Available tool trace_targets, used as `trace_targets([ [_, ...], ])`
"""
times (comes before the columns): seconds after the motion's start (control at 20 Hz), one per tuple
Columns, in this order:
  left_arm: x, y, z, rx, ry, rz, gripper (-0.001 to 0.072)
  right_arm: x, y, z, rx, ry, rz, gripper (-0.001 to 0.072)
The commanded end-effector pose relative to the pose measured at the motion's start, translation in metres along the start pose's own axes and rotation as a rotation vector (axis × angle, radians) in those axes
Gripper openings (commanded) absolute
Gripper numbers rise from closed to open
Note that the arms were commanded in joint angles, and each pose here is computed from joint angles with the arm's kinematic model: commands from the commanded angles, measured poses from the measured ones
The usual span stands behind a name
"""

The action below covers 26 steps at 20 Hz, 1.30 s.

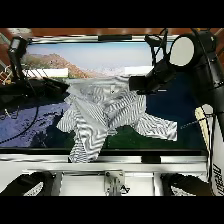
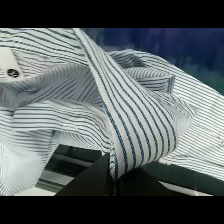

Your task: Fold the shirts.

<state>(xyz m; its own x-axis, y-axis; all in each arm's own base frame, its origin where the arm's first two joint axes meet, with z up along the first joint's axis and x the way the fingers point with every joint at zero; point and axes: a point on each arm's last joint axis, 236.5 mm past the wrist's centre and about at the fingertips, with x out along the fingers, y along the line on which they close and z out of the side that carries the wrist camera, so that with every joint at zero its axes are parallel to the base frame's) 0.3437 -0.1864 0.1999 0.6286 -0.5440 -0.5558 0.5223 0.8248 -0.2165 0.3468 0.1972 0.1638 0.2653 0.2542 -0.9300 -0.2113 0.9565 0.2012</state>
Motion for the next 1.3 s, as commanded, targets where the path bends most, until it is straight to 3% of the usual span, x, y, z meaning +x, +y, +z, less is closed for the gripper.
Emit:
trace_targets([
  [0.0, 0.005, 0.008, -0.058, -0.039, 0.233, 0.022, 0.0063, 0.004, 0.002, 0.002, -0.015, -0.001, -0.015, 0.0073],
  [0.2, 0.011, 0.010, -0.050, -0.059, 0.181, 0.022, 0.0085, 0.021, 0.006, -0.005, -0.013, 0.070, -0.003, 0.0073],
  [0.3, 0.012, 0.011, -0.035, -0.062, 0.122, 0.026, 0.0339, 0.027, 0.008, -0.006, -0.016, 0.088, 0.008, 0.0073],
  [0.35, 0.012, 0.012, -0.030, -0.061, 0.100, 0.031, 0.0365, 0.028, 0.009, -0.006, -0.018, 0.091, 0.011, 0.0073],
  [0.8, 0.009, 0.009, -0.035, -0.060, 0.124, 0.025, 0.0359, 0.028, 0.011, -0.008, -0.056, 0.099, 0.022, 0.0073],
  [0.85, 0.006, 0.016, -0.033, -0.074, 0.127, 0.045, 0.0512, 0.028, 0.013, -0.009, -0.065, 0.104, 0.029, 0.0073],
  [0.9, 0.000, 0.032, -0.029, -0.120, 0.118, 0.098, 0.0666, 0.027, 0.015, -0.010, -0.073, 0.109, 0.038, 0.0073],
  [1.1, -0.068, 0.177, -0.024, -0.300, 0.065, 0.461, 0.0668, 0.027, 0.016, -0.012, -0.092, 0.115, 0.046, 0.0074],
  [1.25, -0.116, 0.278, -0.071, -0.502, 0.091, 0.667, 0.0667, 0.027, 0.017, -0.010, -0.106, 0.106, 0.050, 0.0074],
])
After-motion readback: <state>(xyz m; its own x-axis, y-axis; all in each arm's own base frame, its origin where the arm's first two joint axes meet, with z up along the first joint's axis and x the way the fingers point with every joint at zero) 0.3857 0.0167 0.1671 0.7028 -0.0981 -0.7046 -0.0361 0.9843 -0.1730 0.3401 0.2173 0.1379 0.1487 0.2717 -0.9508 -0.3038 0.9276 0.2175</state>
